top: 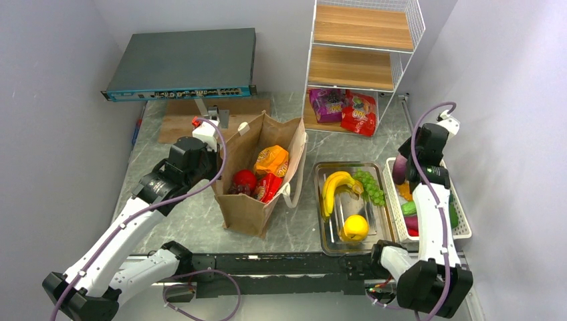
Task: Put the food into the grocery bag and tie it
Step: Pick up the fake vegetable from the bin.
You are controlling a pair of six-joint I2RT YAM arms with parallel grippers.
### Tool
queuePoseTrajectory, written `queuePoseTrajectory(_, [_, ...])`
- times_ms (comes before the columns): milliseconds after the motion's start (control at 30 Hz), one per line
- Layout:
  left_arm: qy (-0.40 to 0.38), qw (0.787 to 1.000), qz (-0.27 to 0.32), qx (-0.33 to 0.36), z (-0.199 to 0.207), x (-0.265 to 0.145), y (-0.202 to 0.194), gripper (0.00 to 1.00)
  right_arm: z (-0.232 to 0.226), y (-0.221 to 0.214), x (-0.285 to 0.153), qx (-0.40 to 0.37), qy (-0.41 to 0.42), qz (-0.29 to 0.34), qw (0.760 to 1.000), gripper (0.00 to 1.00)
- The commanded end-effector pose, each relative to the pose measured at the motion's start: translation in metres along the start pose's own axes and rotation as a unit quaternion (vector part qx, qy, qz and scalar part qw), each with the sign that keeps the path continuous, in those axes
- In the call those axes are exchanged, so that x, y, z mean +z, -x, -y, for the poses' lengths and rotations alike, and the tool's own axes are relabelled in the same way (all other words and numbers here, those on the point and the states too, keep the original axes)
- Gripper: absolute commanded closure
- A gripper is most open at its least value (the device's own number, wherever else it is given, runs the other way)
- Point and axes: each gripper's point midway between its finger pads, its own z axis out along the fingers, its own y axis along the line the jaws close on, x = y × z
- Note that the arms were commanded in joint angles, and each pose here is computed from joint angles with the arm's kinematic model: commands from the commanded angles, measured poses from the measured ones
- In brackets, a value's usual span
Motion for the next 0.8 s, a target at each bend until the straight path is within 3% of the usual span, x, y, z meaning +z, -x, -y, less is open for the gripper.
queuePoseTrajectory(0, [-0.006, 0.998, 0.063, 0.001, 0.003, -0.005, 0.033, 1.00, -0.006, 0.008, -0.012, -0.008, 0.026, 0.017, 0.999, 1.00])
queuePoseTrajectory(767, [-0.003, 0.998, 0.061, 0.001, 0.002, -0.004, 0.033, 1.00, -0.026, 0.050, -0.065, 0.018, 0.082, 0.085, 0.993, 1.00])
